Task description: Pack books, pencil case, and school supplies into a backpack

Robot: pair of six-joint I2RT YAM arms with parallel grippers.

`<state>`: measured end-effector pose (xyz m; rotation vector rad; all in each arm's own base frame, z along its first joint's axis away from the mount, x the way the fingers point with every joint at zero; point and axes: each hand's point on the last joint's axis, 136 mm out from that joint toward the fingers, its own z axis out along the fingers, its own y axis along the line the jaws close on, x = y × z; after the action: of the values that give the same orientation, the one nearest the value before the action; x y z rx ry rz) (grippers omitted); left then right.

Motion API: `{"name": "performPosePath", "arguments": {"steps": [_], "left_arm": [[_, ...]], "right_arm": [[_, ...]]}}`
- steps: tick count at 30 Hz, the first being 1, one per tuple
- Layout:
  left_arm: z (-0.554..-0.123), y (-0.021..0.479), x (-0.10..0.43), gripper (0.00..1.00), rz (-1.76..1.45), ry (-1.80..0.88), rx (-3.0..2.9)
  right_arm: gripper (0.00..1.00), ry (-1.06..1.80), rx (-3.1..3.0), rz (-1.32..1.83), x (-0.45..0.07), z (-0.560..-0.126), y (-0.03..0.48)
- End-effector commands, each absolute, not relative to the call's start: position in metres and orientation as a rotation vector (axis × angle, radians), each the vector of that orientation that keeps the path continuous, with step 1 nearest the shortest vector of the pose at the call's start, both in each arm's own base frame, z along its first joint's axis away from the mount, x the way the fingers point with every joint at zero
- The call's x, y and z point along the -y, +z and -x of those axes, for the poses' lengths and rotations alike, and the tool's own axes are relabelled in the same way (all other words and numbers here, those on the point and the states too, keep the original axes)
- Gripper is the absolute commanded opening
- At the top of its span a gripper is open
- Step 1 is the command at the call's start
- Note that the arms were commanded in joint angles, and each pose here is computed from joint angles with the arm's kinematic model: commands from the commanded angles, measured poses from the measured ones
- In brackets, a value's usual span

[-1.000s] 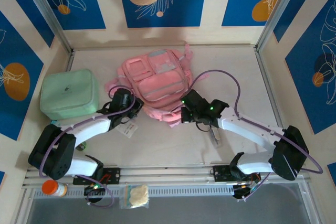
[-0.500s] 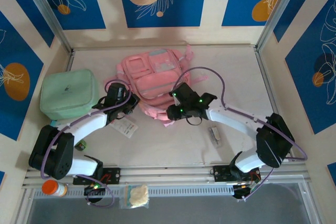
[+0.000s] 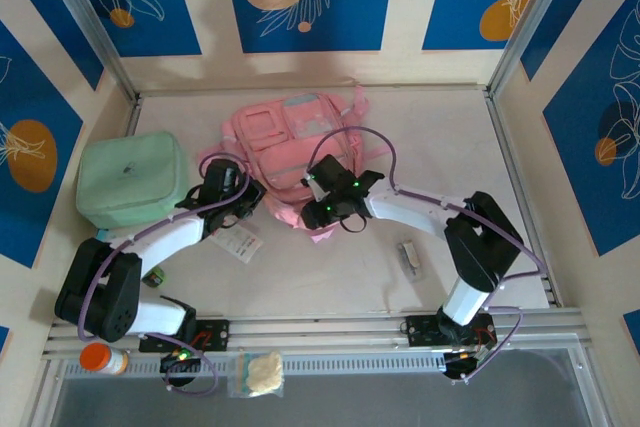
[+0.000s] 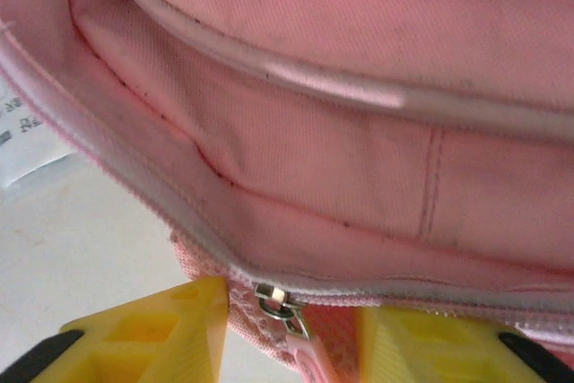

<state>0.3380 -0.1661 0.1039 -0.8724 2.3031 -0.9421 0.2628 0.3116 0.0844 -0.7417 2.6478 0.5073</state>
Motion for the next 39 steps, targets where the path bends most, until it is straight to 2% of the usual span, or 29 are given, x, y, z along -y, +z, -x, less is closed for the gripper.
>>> {"name": "performPosePath", "arguments": {"steps": [1,7,13,24,29,33,36,37,39], "left_arm": [[-0.351,0.131,0.17,0.0,0.834,-1.037,-2.192],[-0.349,0.131,0.166,0.0,0.821,-1.009,-2.19],[-0.348,0.131,0.16,0.0,0.818,-0.972,-2.193],[-0.356,0.139,0.142,0.0,0.781,-0.909,-2.198],[-0.371,0.142,0.15,0.0,0.742,-0.925,-2.212],[-0.391,0.149,0.152,0.0,0.681,-0.902,-2.211],[-0.398,0.149,0.155,0.0,0.643,-0.935,-2.224],[-0.398,0.151,0.156,0.04,0.633,-0.955,-2.22],[-0.39,0.154,0.156,0.22,0.621,-0.972,-2.204]], "right_arm": [[0.34,0.468,-2.604,0.781,-0.321,-0.271,0.088],[0.12,0.421,-2.624,0.762,-0.313,-0.268,0.092],[0.0,0.366,-2.656,0.724,-0.296,-0.262,0.092],[0.0,0.279,-2.737,0.456,-0.23,-0.253,0.094],[0.0,0.295,-2.675,0.569,-0.259,-0.239,0.113],[0.0,0.514,-2.684,0.506,-0.295,-0.234,0.122],[0.0,0.478,-2.685,0.42,-0.298,-0.245,0.12],[0.0,0.465,-2.686,0.388,-0.298,-0.248,0.119],[0.0,0.473,-2.689,0.341,-0.3,-0.249,0.117]]}}
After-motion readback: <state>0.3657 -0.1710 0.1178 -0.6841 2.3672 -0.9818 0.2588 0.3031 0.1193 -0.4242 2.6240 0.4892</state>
